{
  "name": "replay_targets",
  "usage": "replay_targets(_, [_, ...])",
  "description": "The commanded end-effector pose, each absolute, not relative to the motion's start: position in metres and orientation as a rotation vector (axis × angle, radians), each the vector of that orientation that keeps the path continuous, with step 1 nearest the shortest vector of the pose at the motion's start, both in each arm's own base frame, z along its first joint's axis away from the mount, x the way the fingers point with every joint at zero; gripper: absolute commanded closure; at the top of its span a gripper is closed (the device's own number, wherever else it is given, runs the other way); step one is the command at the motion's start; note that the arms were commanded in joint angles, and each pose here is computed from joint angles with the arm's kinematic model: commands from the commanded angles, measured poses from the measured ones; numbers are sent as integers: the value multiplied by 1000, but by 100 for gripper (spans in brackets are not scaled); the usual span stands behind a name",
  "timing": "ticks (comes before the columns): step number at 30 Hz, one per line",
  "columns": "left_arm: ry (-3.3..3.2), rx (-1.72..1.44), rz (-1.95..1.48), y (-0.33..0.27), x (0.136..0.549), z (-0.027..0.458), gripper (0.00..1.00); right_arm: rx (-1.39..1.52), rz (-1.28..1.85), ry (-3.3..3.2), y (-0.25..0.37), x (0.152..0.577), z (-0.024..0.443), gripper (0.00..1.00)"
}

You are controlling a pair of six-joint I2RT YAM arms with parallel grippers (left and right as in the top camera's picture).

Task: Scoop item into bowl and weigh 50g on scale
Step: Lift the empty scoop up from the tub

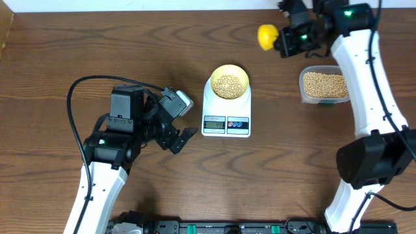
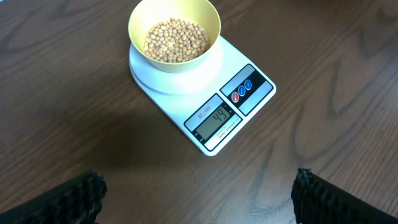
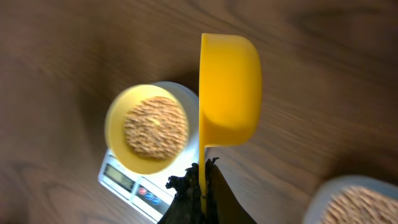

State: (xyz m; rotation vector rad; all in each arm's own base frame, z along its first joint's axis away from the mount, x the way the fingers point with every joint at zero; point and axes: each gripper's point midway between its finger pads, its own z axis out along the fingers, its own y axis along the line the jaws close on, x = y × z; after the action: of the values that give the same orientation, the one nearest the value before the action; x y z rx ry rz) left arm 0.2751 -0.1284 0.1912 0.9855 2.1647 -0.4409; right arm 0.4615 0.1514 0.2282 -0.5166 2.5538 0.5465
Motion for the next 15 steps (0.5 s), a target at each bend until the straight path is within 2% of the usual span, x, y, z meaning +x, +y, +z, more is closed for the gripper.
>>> replay_targets(1, [2158,997,-444,-128,274,191,3,-580,615,2534,181,454,230,99])
replay_targets(15, [2158,997,-444,-128,274,191,2,-815,539,2596,235,430,191,99])
